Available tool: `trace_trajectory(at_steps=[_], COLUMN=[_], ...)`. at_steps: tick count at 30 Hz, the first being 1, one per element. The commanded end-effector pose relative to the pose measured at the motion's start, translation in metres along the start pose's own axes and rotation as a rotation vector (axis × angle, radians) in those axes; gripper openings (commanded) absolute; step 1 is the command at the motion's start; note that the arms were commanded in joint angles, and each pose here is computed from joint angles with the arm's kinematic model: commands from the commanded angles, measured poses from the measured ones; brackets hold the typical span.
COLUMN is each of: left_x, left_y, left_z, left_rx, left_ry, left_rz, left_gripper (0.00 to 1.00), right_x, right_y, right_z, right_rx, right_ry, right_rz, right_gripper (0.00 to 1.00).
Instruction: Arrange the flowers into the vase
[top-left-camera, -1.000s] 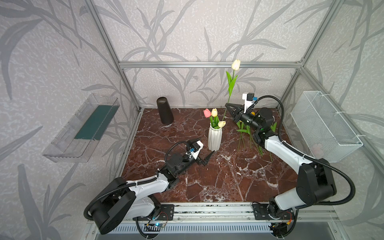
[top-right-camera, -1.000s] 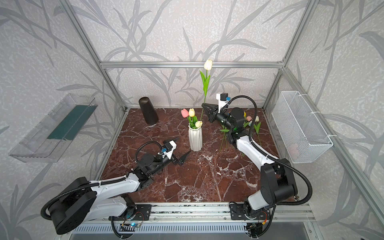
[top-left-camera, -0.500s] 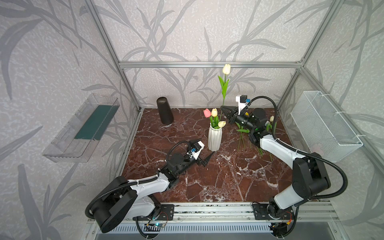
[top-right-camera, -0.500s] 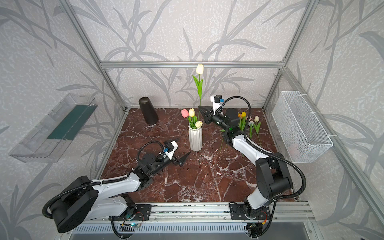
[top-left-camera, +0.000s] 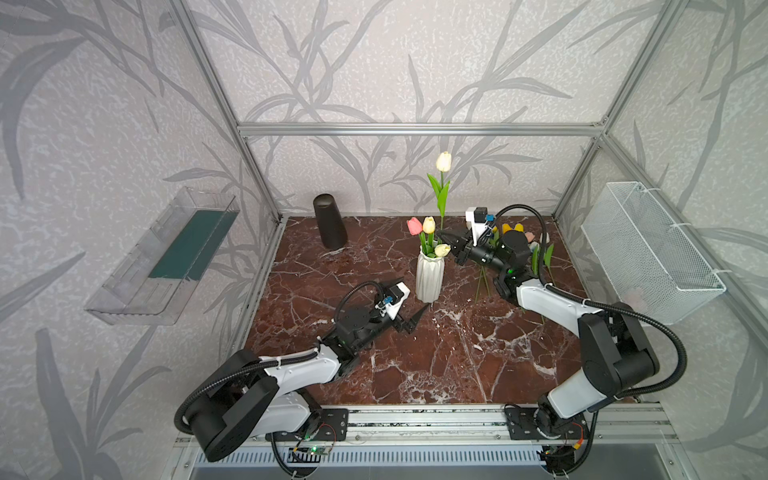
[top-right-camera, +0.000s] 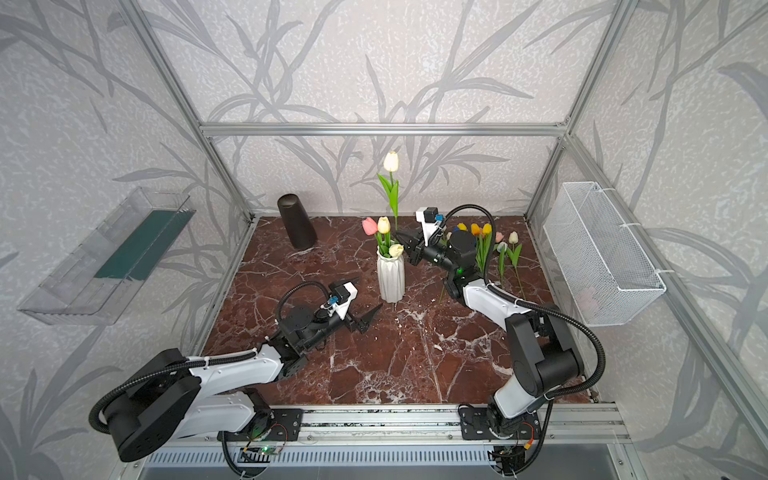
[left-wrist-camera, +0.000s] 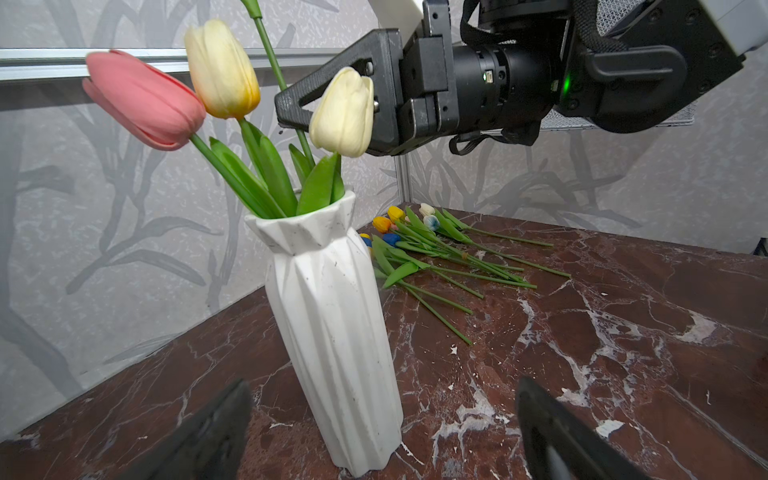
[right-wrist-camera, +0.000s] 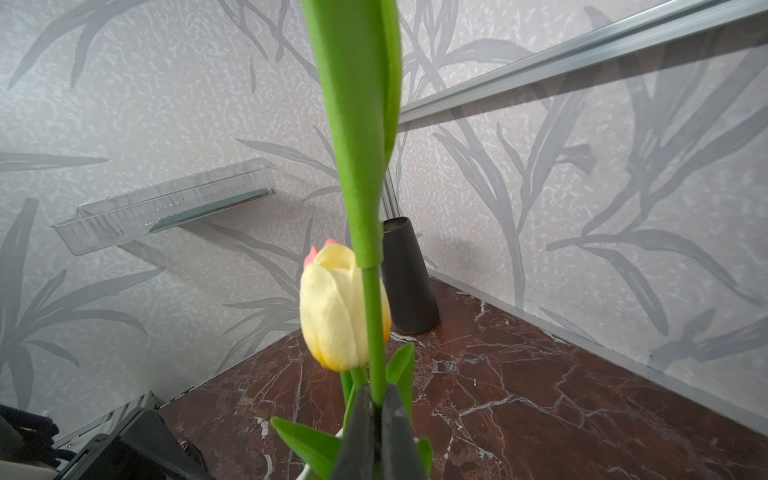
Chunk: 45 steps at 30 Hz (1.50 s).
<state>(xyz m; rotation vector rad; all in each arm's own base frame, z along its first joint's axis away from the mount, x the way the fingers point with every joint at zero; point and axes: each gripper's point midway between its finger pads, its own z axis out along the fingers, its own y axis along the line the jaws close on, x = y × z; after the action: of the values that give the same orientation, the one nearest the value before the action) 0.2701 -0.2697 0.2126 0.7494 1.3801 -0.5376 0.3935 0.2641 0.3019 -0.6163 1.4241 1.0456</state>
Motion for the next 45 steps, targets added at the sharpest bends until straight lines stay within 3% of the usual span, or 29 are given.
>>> trace_trajectory(at_steps=[1,8,10,11,14,16,25,32,37,41,45], left_x=[-0.014,-0.014,-0.014,-0.015,-0.016,-0.015,-0.014,-0.020,-0.023,-0.023,-0.024], left_y=[0.000,0.001,0.000,0.001,0.000,0.000,0.001,0.001,0.001,0.001,0.000], left_z=[0.003,0.002,0.002,0.002,0.002,0.002,0.003,0.006,0.007,0.009,0.009], left_rx=[0.003,0.000,0.002,0.002,0.003,0.004,0.000,0.007,0.008,0.011,0.014], left_ry=[-0.049,-0.050,-0.050,-0.052,-0.054,-0.050,-0.046,-0.039,-0.047,-0.044,-0.045], left_rz=[0.012,0.014,0.017,0.016,0.016,0.020,0.023,0.040,0.043,0.049,0.049], left_gripper=[0.99,0.99,0.99,0.99,0.99,0.99,0.99,0.99,0.99,0.99,0.99], right_x=[-0.005,-0.006,-0.006,-0.007,-0.009,-0.008,-0.018,-0.051,-0.052,-0.039,-0.023], right_y=[0.013,0.011,0.011,0.010,0.011,0.011,0.003,-0.026,-0.058,-0.060,-0.061], right_z=[-0.003,-0.009,-0.010,-0.011,-0.012,-0.013,-0.017,-0.037,-0.019,0.004,0.018], right_rx=[-0.045,-0.001,0.013,0.019,0.033,0.039,0.107,0.250,0.268,0.183,0.147], right_ry=[-0.030,-0.014,-0.006,-0.004,-0.006,-0.001,-0.021,-0.089,0.054,0.173,0.248], right_rz=[-0.068,-0.095,-0.101,-0.104,-0.116,-0.124,-0.133,-0.063,0.175,0.362,0.458], right_gripper=[0.08,0.26,0.26,0.24,0.05,0.00,0.03,0.20,0.53,0.62,0.61])
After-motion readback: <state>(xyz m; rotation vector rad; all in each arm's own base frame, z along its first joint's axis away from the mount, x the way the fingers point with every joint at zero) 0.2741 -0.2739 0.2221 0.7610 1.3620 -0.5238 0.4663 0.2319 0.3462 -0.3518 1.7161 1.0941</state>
